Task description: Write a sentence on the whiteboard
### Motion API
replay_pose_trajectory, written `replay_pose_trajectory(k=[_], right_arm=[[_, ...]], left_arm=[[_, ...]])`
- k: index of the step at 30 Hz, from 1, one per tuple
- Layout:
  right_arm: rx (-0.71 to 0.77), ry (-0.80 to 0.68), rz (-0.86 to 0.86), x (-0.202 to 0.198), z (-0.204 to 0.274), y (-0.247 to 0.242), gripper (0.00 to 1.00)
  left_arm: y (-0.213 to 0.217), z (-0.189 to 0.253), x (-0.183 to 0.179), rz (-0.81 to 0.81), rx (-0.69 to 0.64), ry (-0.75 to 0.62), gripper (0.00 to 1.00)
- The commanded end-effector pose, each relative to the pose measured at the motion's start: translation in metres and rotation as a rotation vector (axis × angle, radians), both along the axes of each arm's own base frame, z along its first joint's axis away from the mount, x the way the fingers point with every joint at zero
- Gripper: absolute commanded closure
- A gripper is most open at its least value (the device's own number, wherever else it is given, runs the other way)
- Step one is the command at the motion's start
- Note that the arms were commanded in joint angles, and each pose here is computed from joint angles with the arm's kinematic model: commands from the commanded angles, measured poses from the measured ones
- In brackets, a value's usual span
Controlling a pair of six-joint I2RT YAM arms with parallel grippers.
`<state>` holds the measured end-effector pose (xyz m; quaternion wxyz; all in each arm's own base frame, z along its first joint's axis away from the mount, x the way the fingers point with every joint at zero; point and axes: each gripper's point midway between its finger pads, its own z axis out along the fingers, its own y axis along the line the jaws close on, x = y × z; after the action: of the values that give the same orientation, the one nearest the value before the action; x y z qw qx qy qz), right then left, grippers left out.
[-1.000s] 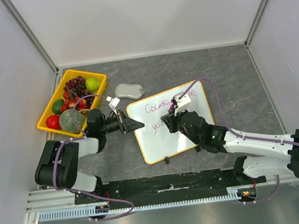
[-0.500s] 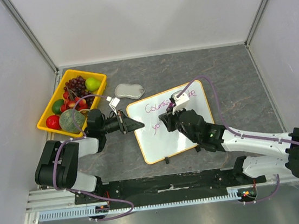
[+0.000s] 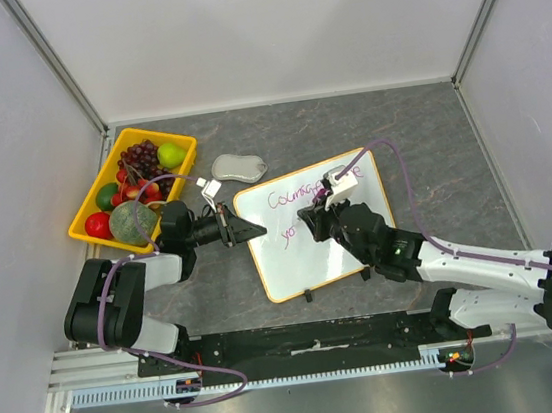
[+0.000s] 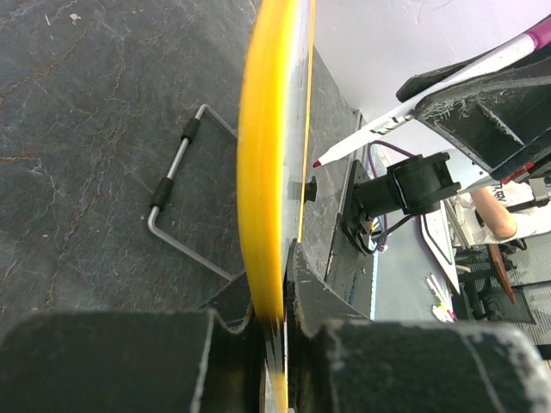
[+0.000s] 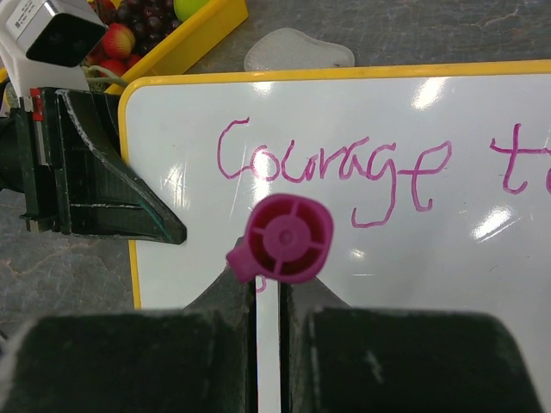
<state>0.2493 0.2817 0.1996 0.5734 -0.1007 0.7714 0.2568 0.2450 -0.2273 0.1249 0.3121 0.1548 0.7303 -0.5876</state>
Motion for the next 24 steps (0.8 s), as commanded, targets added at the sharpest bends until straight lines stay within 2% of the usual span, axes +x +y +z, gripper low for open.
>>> replay_pose_trajectory(k=[1,24], right_arm=[[0.007,-0.017,-0.050,0.006,0.002,-0.008,1.00],[-0.048,0.023,-0.049,0.004,-0.028,-0.012,1.00]], left_arm=[[0.002,-0.021,0.011,0.040,0.086,-0.096,0.98],[0.002,-0.021,0.011,0.038,0.085,-0.093,0.98]])
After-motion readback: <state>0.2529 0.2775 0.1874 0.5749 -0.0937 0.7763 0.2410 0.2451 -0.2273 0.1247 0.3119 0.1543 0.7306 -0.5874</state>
